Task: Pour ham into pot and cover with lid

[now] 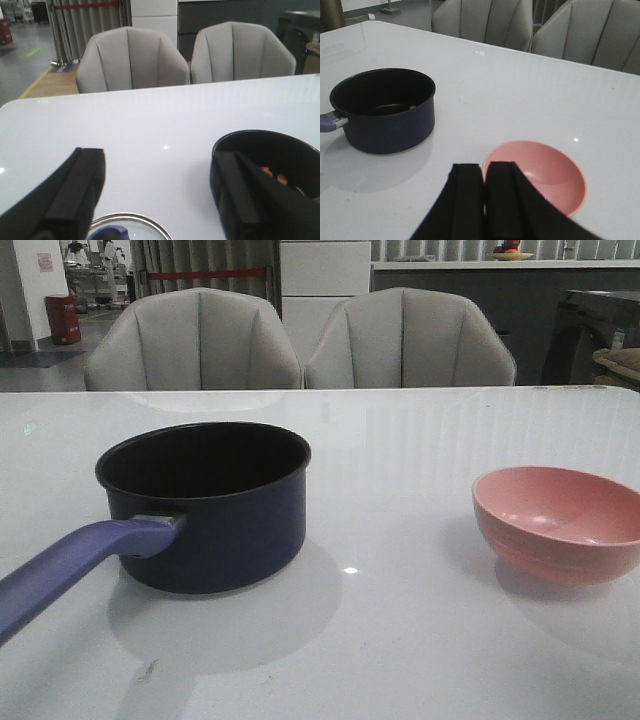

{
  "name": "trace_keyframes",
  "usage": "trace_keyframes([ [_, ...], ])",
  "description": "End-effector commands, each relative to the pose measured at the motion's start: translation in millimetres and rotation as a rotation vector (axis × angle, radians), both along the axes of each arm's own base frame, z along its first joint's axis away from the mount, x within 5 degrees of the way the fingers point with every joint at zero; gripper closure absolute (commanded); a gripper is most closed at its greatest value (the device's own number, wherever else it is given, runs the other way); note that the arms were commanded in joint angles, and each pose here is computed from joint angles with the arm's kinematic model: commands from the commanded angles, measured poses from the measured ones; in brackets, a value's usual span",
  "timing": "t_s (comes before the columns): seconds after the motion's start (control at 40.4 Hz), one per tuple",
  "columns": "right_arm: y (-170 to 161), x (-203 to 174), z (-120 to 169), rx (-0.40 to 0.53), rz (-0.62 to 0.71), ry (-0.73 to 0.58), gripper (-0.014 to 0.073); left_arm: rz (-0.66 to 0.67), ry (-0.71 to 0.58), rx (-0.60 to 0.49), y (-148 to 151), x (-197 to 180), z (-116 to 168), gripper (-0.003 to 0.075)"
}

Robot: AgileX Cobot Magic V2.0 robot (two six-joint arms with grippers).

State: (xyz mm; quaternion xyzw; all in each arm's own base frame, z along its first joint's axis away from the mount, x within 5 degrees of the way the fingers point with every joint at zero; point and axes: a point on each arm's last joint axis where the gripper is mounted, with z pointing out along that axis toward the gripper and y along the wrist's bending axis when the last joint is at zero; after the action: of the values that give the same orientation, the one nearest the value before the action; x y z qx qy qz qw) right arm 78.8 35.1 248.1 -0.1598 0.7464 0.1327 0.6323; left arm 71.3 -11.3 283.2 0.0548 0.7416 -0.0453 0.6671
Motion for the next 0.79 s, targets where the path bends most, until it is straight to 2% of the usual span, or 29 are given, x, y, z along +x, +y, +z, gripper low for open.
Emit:
trace_keyframes([
  [0.0,-1,2,16,0.029,-0.015,-0.093,0.0445,0.025,-0.003,-0.016,1,11,24,0.0109],
  [0.074,-1,2,16,0.029,-0.015,-0.093,0.0445,0.045,0.051,-0.011,2,21,31,0.008],
  [0.248,-1,2,16,0.029,-0.015,-0.093,0.0445,0.104,0.208,-0.069,8,45,46,0.0077],
  [0.421,-1,2,16,0.029,-0.015,-0.093,0.0445,0.095,0.48,-0.063,11,75,54,0.0086],
  [0.545,-1,2,16,0.029,-0.015,-0.093,0.0445,0.065,0.701,-0.067,11,102,51,0.0094],
  [0.644,-1,2,16,0.029,-0.015,-0.093,0.0445,0.062,0.813,-0.087,12,124,48,0.0094],
  [0.768,-1,2,16,0.029,-0.015,-0.093,0.0445,0.073,0.879,-0.114,14,146,44,0.0094],
])
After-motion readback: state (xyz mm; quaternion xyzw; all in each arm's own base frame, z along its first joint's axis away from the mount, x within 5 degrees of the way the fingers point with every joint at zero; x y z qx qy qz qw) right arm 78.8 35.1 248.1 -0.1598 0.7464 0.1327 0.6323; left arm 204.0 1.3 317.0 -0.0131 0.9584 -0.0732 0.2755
